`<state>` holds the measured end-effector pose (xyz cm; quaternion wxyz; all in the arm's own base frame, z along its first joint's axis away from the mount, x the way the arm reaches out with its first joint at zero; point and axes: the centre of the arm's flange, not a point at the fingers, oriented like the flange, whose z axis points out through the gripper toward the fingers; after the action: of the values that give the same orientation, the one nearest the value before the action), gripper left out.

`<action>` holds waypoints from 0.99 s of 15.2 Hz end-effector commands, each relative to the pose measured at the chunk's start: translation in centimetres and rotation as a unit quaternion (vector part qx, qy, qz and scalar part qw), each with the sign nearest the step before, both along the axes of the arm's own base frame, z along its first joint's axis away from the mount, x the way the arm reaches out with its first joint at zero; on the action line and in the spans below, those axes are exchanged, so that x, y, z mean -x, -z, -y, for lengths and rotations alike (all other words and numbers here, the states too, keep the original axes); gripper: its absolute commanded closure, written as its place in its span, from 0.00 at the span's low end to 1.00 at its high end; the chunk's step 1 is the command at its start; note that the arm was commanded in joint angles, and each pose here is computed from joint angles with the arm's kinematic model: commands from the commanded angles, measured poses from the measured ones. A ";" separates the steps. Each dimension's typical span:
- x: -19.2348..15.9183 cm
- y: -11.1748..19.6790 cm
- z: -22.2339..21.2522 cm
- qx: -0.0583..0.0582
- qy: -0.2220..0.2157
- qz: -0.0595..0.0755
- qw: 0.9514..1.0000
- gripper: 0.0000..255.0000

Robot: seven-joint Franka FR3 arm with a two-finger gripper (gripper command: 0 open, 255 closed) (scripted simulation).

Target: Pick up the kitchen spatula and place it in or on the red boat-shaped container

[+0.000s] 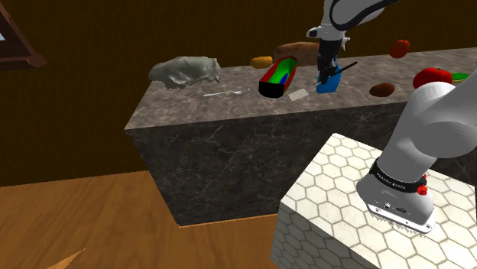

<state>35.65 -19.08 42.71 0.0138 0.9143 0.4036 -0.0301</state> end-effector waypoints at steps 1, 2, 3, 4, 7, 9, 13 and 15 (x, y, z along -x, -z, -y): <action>0.0 -1.2 0.0 0.000 0.000 0.000 1.000 1.00; 0.0 -1.7 0.0 0.000 0.000 0.000 1.000 1.00; 0.0 -2.2 0.0 0.000 0.000 0.000 1.000 1.00; 0.0 -2.8 0.0 0.000 0.000 0.000 1.000 1.00; 0.0 -4.3 0.0 0.000 0.000 0.000 1.000 1.00; 0.0 -5.4 0.0 0.000 0.000 0.000 1.000 1.00; 0.0 -7.5 0.0 0.000 0.000 0.000 1.000 1.00; 0.0 -8.3 0.0 0.000 0.000 0.000 1.000 1.00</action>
<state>35.71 -19.11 50.64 0.0137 0.9143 0.4037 -0.0302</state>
